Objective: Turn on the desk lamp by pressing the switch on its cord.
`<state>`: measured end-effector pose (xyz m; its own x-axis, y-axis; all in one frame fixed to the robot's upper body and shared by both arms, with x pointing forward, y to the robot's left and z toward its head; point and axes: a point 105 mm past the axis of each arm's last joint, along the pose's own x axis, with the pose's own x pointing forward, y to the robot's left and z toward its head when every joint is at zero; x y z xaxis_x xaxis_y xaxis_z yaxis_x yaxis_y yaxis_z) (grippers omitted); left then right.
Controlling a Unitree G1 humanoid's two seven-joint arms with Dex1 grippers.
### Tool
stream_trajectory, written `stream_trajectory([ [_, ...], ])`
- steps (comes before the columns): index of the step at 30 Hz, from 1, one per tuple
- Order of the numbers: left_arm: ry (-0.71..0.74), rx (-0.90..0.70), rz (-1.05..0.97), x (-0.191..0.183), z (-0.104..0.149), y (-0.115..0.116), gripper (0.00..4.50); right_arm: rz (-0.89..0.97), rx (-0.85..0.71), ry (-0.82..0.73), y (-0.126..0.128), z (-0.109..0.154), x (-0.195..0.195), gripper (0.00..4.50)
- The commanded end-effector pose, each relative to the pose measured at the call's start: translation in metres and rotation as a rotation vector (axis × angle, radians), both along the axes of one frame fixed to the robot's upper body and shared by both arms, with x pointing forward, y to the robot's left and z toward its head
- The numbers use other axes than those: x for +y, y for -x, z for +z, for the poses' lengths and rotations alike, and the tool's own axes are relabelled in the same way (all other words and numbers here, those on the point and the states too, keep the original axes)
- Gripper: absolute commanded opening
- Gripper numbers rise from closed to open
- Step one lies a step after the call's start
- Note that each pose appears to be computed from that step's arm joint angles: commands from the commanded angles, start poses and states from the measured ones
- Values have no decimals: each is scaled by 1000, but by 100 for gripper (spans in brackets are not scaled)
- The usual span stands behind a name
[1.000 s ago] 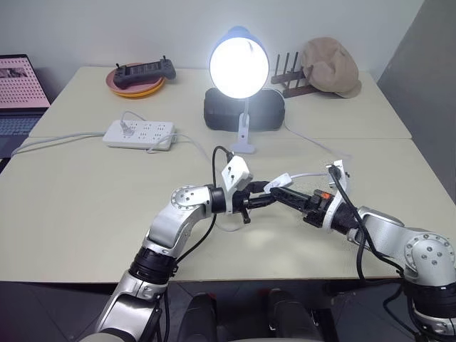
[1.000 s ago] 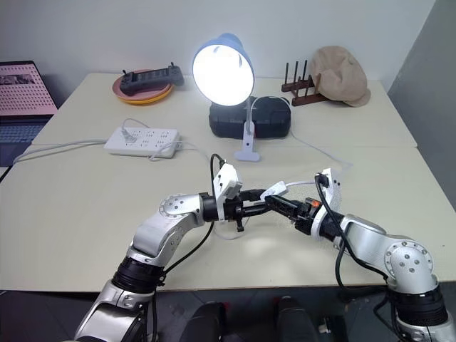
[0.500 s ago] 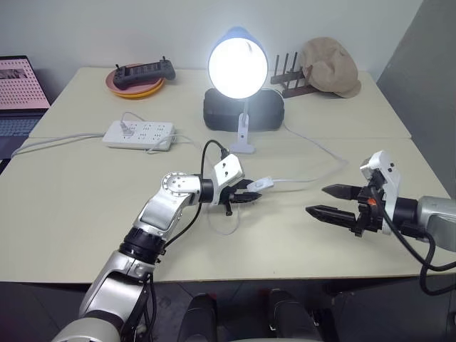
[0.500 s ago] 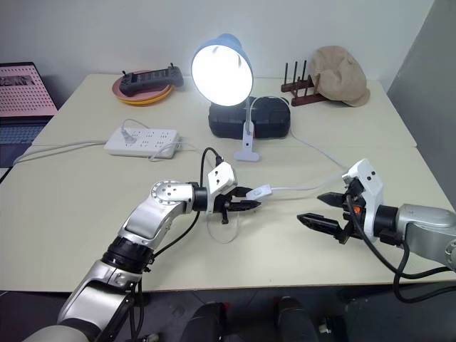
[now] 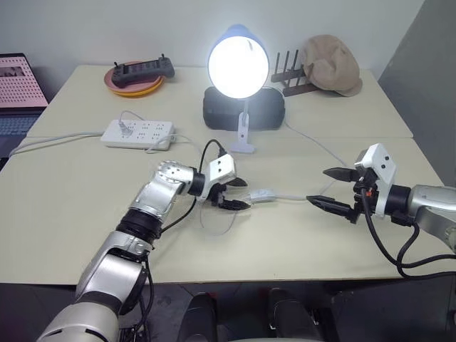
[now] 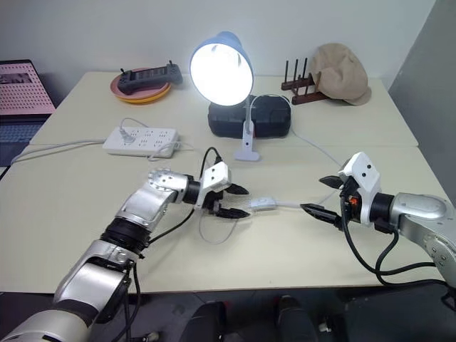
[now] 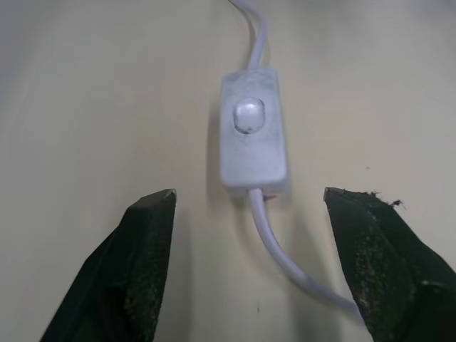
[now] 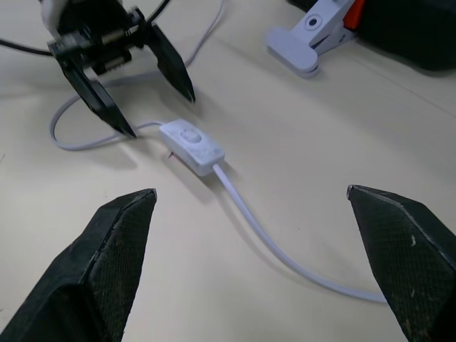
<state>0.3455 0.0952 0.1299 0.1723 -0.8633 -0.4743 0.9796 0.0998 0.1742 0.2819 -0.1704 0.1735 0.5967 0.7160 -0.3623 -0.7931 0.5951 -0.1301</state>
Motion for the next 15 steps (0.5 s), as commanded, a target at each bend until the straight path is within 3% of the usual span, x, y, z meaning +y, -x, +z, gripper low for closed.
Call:
stream_trajectory([
  [1, 45, -32, 21, 28, 35, 14, 442, 47, -26, 17, 0, 7, -3, 450],
  [10, -17, -37, 378, 135, 62, 53, 442, 118, 29, 80, 0, 4, -21, 450],
  [15, -12, -55, 439, 144, 64, 58, 442, 125, 29, 90, -4, 2, -24, 450],
])
